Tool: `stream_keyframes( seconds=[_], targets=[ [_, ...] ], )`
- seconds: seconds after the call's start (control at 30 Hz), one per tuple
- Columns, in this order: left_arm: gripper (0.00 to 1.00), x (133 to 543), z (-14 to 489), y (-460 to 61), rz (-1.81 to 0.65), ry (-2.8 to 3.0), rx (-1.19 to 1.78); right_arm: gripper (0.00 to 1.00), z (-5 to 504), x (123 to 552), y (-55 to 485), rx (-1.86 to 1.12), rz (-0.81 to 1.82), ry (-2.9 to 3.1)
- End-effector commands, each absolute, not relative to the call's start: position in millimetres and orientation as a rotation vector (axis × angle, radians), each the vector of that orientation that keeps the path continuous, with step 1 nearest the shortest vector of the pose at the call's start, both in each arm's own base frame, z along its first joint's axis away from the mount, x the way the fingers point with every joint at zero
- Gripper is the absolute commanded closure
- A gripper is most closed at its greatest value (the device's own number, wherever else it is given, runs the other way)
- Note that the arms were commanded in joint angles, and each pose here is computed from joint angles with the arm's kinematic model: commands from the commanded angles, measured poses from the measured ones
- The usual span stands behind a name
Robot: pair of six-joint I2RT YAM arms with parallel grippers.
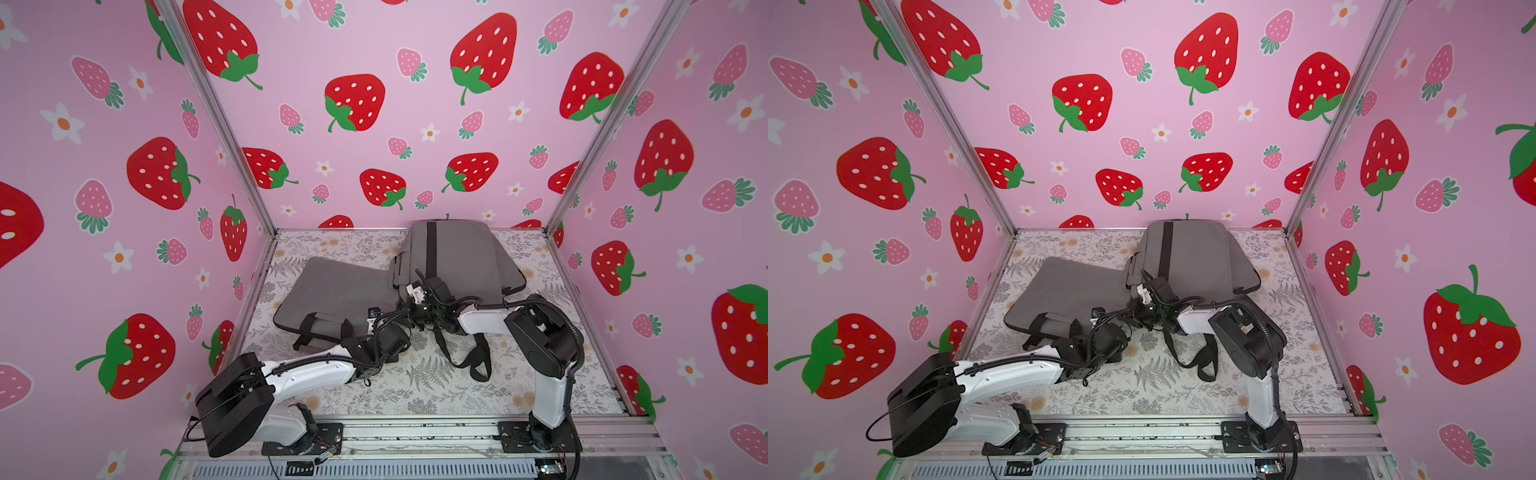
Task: Open the zippered laptop bag and take out the laptop
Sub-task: Unzip the zipper on the zippered laptop bag.
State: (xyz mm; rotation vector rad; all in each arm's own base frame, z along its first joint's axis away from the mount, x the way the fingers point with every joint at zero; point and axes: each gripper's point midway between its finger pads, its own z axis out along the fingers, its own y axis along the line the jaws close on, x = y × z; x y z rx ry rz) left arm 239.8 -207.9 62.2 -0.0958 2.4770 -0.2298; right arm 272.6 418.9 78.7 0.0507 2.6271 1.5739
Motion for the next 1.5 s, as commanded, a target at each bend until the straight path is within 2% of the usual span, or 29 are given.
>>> stream_keyframes(
  seconds=[0.0, 0.33, 0.47, 0.57, 0.7, 0.73, 0.77, 1.1, 1.27, 1.47],
  targets=[
    [0.71, 248.7, 67.9, -209.3, -0.231, 2.392, -0.065, 1.00, 80.2, 288.3, 412.3, 0.123, 1.568, 2.616],
    [0.71, 248.4, 76.0, -214.0, -0.317, 2.318, 0.004, 1.00, 76.6, 289.1, 409.8, 0.135, 1.567, 2.621],
    [0.81, 245.3, 75.9, -215.5, -0.333, 2.322, 0.029, 1.00, 75.5, 290.0, 409.6, 0.139, 1.563, 2.624],
    [0.82, 242.4, 76.5, -218.2, -0.346, 2.320, 0.041, 1.00, 75.5, 291.6, 410.1, 0.143, 1.568, 2.619],
    [0.93, 238.2, 75.0, -222.3, -0.349, 2.325, 0.074, 1.00, 74.6, 295.6, 409.4, 0.153, 1.566, 2.616],
    [1.00, 237.0, 74.6, -222.7, -0.348, 2.328, 0.078, 1.00, 73.9, 296.5, 408.7, 0.158, 1.564, 2.617],
    [1.00, 235.9, 74.8, -223.1, -0.349, 2.329, 0.079, 1.00, 73.0, 297.3, 407.7, 0.163, 1.563, 2.618],
    [0.99, 220.8, 64.7, -219.1, -0.336, 2.392, 0.112, 1.00, 79.5, 309.5, 402.4, 0.186, 1.578, 2.581],
    [0.82, 222.9, 76.9, -225.7, -0.388, 2.324, 0.179, 1.00, 87.8, 307.4, 404.0, 0.167, 1.607, 2.567],
    [0.73, 233.7, 88.4, -233.4, -0.411, 2.275, 0.236, 1.00, 95.3, 307.1, 405.2, 0.158, 1.631, 2.552]
  ],
)
